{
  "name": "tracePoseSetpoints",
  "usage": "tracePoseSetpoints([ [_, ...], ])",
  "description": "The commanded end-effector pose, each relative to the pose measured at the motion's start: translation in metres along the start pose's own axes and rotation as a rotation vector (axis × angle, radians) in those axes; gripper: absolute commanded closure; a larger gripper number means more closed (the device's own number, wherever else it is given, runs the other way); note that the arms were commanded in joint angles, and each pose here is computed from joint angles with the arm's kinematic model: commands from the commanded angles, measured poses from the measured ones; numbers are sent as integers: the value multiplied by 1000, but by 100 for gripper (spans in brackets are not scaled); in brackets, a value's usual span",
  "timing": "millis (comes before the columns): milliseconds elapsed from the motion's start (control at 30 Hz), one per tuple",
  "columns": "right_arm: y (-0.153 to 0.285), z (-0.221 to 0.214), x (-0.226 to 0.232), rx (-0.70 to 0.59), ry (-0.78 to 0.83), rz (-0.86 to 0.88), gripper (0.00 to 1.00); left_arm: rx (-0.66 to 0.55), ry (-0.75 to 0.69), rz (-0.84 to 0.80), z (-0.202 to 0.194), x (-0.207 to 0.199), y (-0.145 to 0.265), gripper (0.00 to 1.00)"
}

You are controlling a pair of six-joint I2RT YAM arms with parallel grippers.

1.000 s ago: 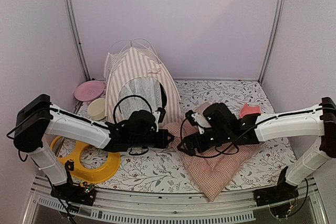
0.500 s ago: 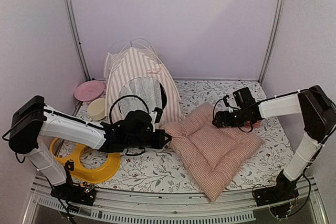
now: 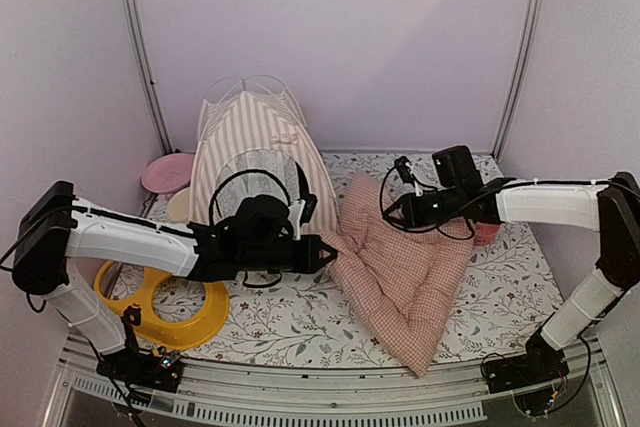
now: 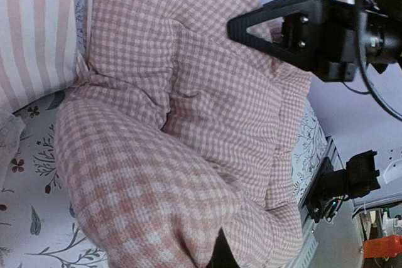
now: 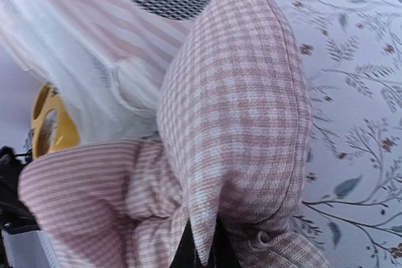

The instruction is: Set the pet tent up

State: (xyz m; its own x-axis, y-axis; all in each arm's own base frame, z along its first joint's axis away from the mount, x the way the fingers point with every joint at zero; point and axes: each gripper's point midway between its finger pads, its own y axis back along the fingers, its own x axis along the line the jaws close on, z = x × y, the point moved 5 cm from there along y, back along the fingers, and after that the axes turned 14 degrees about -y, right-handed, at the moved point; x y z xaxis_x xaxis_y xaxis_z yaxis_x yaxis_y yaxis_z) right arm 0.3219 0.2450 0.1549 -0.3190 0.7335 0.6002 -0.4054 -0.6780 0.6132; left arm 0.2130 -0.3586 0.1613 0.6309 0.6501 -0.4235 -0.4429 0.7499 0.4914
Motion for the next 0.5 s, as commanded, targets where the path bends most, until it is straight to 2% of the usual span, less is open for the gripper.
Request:
tracePoseSetpoints([
  [0, 22, -23, 96, 45, 97, 317, 100, -86, 84, -52, 32, -8, 6, 100],
  [133, 12, -69, 124, 141, 130, 401, 100, -118, 169, -40, 40, 4, 0, 100],
  [300, -13, -105, 111, 207, 120, 336, 99, -99, 214, 6, 30, 22, -22, 100],
  [400, -31, -123, 100, 247, 91, 295, 96, -74, 252, 1, 17, 30, -39, 100],
  [467, -43, -135, 97, 263, 87, 247, 89, -52, 275, -8, 8, 32, -49, 100],
])
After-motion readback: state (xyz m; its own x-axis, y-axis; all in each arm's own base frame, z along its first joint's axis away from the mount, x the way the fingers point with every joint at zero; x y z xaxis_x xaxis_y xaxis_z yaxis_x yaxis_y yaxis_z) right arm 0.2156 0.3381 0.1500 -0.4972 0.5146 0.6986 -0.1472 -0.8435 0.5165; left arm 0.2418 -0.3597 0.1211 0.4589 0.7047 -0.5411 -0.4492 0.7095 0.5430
